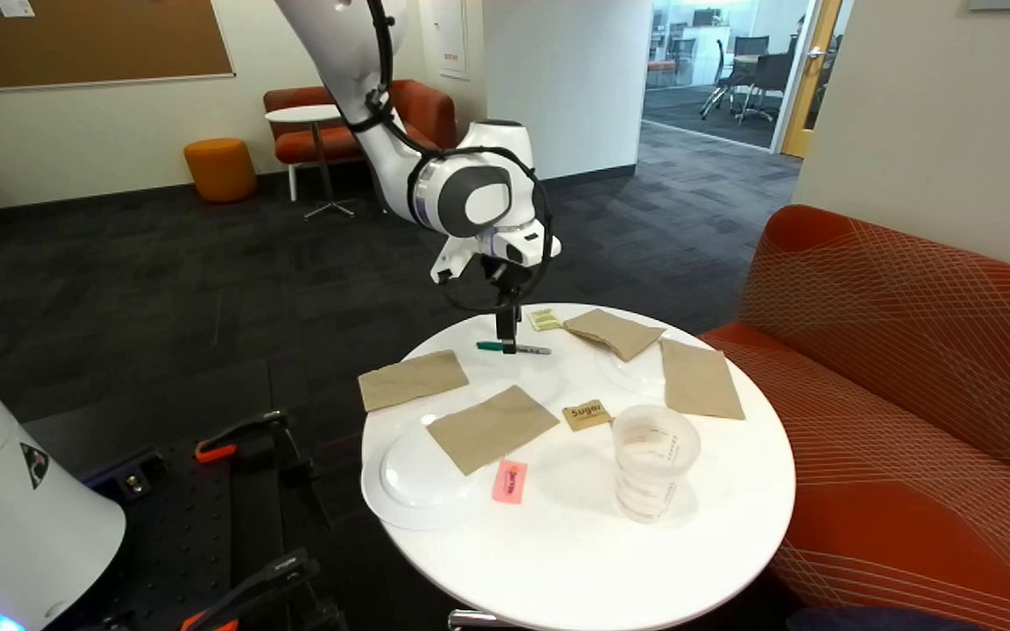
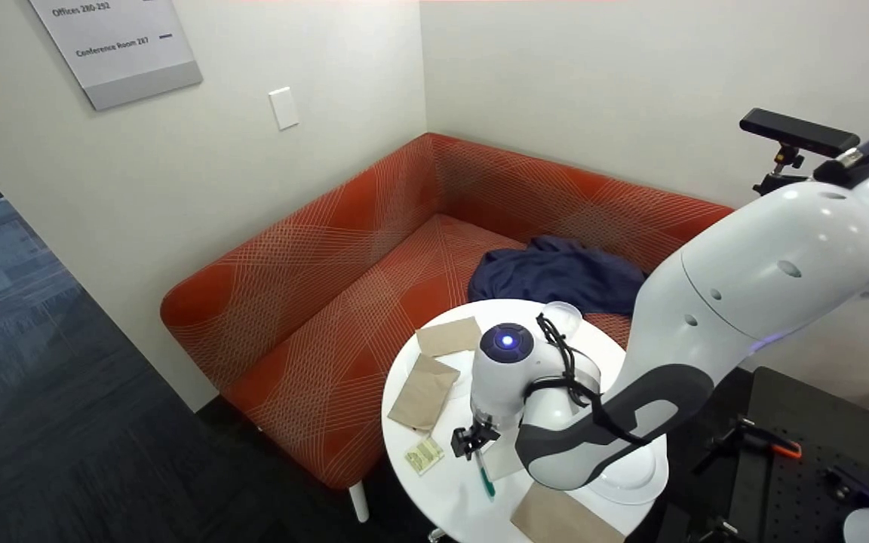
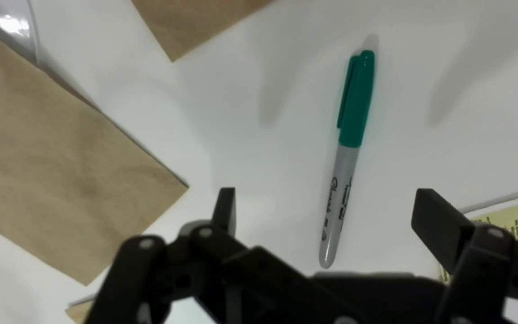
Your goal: Put the green pen in the cup
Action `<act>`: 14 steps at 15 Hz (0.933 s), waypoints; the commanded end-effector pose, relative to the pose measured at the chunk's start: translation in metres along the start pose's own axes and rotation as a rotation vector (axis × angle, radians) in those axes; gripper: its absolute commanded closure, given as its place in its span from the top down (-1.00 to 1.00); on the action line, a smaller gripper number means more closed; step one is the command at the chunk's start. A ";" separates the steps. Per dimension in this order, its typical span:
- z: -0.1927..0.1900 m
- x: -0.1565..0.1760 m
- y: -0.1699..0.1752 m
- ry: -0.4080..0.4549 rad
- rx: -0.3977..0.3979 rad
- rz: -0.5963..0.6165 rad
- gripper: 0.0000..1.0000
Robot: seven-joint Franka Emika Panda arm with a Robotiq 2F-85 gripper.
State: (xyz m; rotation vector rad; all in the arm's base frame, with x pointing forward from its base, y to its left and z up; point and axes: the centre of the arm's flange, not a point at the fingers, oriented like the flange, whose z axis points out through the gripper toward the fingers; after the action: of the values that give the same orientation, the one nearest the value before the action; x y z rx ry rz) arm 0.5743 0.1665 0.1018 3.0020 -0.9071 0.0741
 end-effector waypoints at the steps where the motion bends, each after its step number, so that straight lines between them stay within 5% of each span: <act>1: 0.008 0.005 -0.001 0.005 0.014 0.012 1.00; 14: 0.026 0.014 -0.011 -0.006 0.039 0.041 1.00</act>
State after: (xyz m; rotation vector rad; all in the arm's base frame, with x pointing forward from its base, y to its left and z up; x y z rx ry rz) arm 0.5797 0.1654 0.0811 2.9984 -0.9680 0.0666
